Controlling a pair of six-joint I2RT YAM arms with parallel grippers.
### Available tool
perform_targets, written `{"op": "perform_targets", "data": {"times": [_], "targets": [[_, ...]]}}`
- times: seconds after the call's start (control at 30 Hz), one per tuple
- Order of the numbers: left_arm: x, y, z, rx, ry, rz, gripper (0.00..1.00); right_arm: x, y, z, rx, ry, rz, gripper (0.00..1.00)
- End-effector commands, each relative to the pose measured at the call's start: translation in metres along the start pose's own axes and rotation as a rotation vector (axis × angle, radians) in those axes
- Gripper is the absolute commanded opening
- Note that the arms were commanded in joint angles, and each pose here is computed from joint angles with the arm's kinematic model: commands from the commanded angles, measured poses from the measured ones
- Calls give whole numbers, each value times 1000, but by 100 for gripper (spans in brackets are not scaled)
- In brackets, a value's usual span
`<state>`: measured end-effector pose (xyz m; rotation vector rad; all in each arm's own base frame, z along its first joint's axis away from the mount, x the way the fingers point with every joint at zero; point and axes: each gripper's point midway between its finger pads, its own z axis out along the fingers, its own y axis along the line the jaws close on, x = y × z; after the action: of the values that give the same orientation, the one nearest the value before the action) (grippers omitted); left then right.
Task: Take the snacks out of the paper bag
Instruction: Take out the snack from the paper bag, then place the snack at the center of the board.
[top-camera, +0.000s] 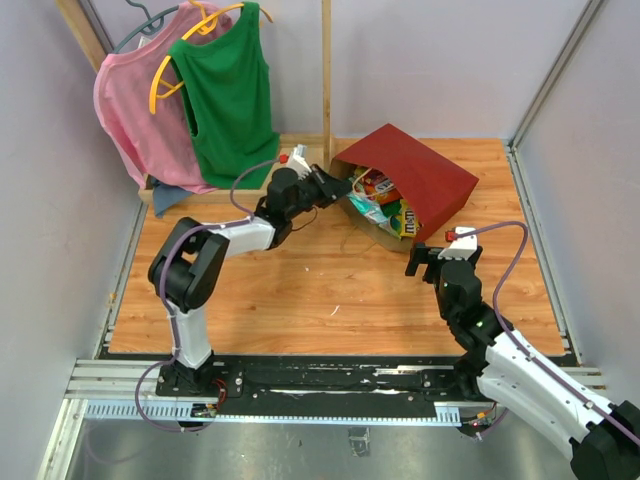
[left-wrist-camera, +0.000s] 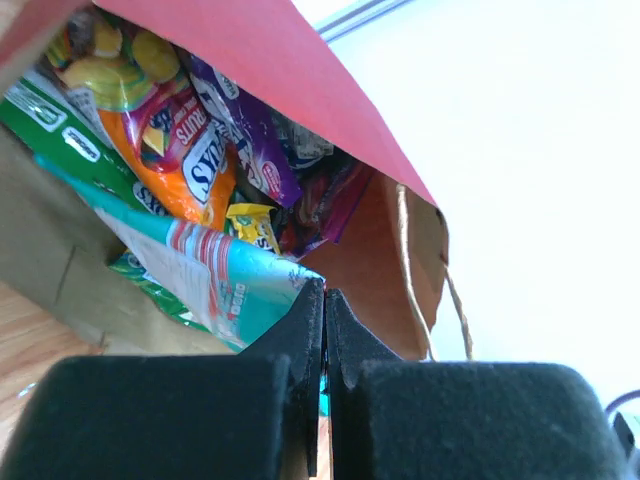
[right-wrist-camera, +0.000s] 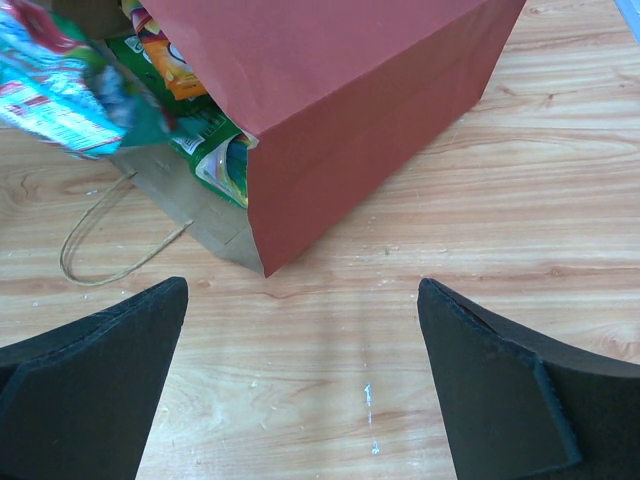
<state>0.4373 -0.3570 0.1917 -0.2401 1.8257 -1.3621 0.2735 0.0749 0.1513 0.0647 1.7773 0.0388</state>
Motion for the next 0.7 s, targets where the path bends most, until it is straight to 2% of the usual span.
{"op": "perform_targets", "data": {"times": [0.0, 0.17, 0.37, 0.5, 0.67], "targets": [[-35, -37, -33, 152, -54, 59, 1, -10, 3, 0, -2, -27, 24, 100], [-56, -45, -77, 230, -76, 67, 1, -9, 4, 1, -3, -21, 20, 100], [-71, -24, -138, 174, -108, 101, 1, -7, 5, 2, -6, -17, 19, 100], [-82, 10, -182, 12, -207, 145, 1, -5, 7, 3, -11, -11, 18, 100], [-103, 65, -246, -289, -429, 193, 0, -2, 10, 5, -23, -1, 18, 100]]}}
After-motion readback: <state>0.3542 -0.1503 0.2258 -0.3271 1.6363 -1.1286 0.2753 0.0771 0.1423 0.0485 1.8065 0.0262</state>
